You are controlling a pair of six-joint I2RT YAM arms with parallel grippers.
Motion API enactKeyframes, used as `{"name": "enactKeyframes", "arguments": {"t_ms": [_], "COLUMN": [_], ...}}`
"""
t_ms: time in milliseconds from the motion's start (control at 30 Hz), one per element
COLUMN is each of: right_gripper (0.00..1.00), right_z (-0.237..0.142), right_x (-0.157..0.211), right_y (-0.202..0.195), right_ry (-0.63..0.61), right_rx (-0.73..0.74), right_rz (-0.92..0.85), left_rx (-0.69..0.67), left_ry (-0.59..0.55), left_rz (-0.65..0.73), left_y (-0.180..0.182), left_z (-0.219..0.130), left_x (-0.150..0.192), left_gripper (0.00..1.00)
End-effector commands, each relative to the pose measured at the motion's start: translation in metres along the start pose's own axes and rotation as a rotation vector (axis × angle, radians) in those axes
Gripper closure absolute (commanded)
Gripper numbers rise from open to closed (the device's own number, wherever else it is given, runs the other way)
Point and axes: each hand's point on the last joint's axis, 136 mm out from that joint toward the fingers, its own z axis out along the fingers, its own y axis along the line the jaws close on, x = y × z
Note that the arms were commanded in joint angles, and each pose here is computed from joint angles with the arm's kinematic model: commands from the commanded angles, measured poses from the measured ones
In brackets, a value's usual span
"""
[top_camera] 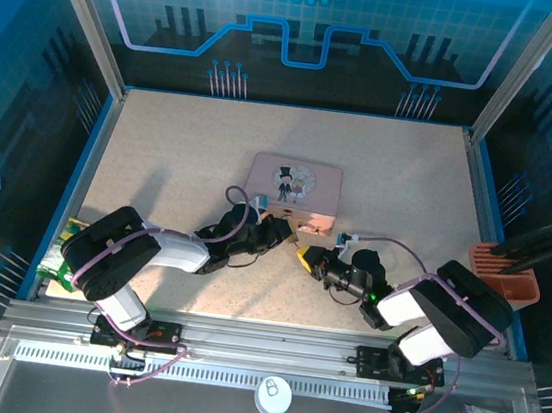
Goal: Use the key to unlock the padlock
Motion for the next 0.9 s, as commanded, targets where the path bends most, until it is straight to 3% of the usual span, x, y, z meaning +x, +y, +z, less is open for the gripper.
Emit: {"name": "enactKeyframes", "arguments": {"t_ms": [0, 367, 867], "right_gripper": [1.00, 1.00, 1.00], "right_z": [-0.006, -0.013, -0.005], "right_x": [-0.005, -0.004, 0.015], "right_y": [0.003, 0.029, 0.016], "right_ry": [-0.036, -0.040, -0.003], "right_rx": [0.021, 0.009, 0.024], "right_rz": [-0.034, -0.083, -0.072], "left_rx": [0.137, 0.164, 0.168], "left_ry": [-0.020, -0.004, -0.006], "left_rz": [0.055, 0.051, 0.046], "left_y": [-0.045, -0.057, -0.060], "left_z": [-0.011, -0.012, -0.013], "left_x": [-0.007, -0.005, -0.006], "left_gripper": [1.00, 1.00, 1.00]}}
